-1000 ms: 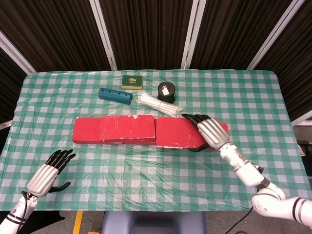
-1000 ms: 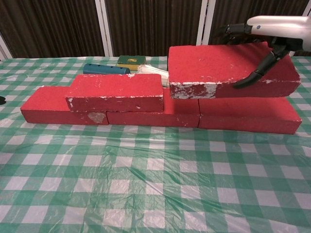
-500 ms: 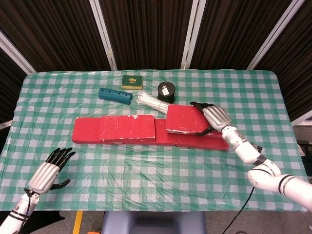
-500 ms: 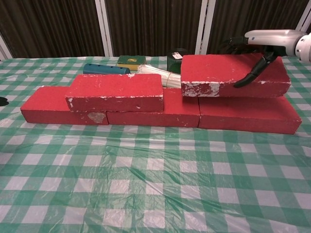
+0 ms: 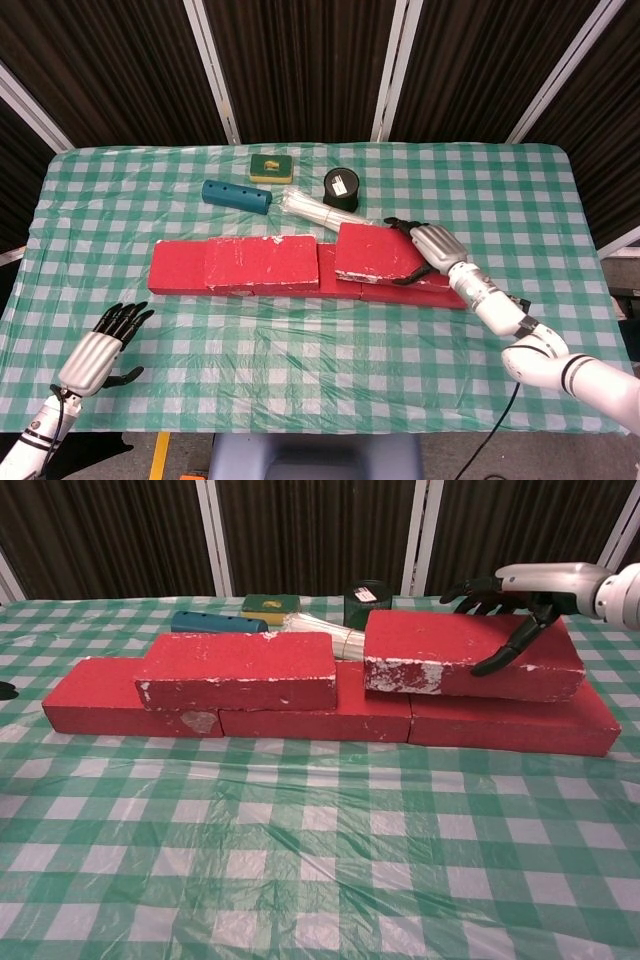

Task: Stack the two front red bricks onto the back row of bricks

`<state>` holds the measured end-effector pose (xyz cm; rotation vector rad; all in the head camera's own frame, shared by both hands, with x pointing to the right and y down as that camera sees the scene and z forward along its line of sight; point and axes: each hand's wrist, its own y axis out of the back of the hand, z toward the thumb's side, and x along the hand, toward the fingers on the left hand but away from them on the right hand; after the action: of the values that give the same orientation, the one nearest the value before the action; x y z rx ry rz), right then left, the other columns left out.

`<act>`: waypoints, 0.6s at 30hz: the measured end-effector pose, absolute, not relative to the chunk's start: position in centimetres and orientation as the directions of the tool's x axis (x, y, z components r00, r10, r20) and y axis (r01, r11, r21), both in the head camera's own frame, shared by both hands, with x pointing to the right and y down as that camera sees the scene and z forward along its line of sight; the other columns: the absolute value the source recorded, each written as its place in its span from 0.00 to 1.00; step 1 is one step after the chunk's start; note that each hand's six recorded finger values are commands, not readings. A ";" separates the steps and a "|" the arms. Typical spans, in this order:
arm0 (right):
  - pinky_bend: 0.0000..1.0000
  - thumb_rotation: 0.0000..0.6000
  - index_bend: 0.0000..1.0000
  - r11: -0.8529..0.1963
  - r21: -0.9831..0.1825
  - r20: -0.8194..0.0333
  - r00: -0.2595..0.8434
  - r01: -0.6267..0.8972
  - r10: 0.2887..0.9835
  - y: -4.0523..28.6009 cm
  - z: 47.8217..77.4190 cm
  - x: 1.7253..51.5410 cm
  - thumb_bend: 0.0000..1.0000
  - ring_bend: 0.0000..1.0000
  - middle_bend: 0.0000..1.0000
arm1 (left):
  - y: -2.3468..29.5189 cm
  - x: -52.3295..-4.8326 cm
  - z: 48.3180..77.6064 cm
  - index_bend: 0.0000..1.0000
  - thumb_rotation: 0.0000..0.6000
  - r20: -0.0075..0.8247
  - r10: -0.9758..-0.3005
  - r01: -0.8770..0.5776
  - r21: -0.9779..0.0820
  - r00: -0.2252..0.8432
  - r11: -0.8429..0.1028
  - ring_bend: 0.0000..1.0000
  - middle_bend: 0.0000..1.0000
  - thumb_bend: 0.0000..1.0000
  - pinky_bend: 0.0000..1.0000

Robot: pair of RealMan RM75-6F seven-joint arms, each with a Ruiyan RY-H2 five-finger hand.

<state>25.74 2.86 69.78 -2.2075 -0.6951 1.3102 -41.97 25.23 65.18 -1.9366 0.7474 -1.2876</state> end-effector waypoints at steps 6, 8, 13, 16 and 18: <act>0.51 1.00 0.19 -0.775 -0.603 -0.654 0.438 0.188 0.616 3.4 69.8 25.6 0.18 0.30 0.30 | 25.2 -42.0 65.2 0.00 1.00 0.543 -0.767 -0.085 -0.795 0.343 -0.600 0.00 0.00 0.24 0.02; 0.51 1.00 0.19 -0.778 -0.601 -0.655 0.447 0.180 0.609 3.5 69.7 25.5 0.18 0.30 0.30 | 25.2 -42.0 65.3 0.00 1.00 0.543 -0.767 -0.083 -0.796 0.342 -0.600 0.00 0.00 0.24 0.02; 0.51 1.00 0.18 -0.783 -0.603 -0.653 0.469 0.154 0.595 3.8 69.6 25.3 0.18 0.30 0.30 | 25.2 -41.9 65.3 0.00 1.00 0.542 -0.768 -0.078 -0.798 0.342 -0.598 0.00 0.00 0.24 0.02; 0.51 1.00 0.18 -0.785 -0.602 -0.652 0.475 0.149 0.590 3.7 69.7 25.2 0.18 0.30 0.30 | 25.3 -41.8 65.4 0.00 1.00 0.543 -0.767 -0.073 -0.799 0.343 -0.598 0.00 0.00 0.24 0.02; 0.51 1.00 0.18 -0.786 -0.600 -0.653 0.478 0.146 0.587 3.8 69.8 25.1 0.18 0.30 0.30 | 25.3 -41.8 65.4 0.00 1.00 0.543 -0.767 -0.071 -0.799 0.343 -0.598 0.00 0.00 0.24 0.02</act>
<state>25.12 3.77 69.79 -2.2592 -0.6080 1.2598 -41.78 25.35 65.43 -1.9219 0.7317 -1.2935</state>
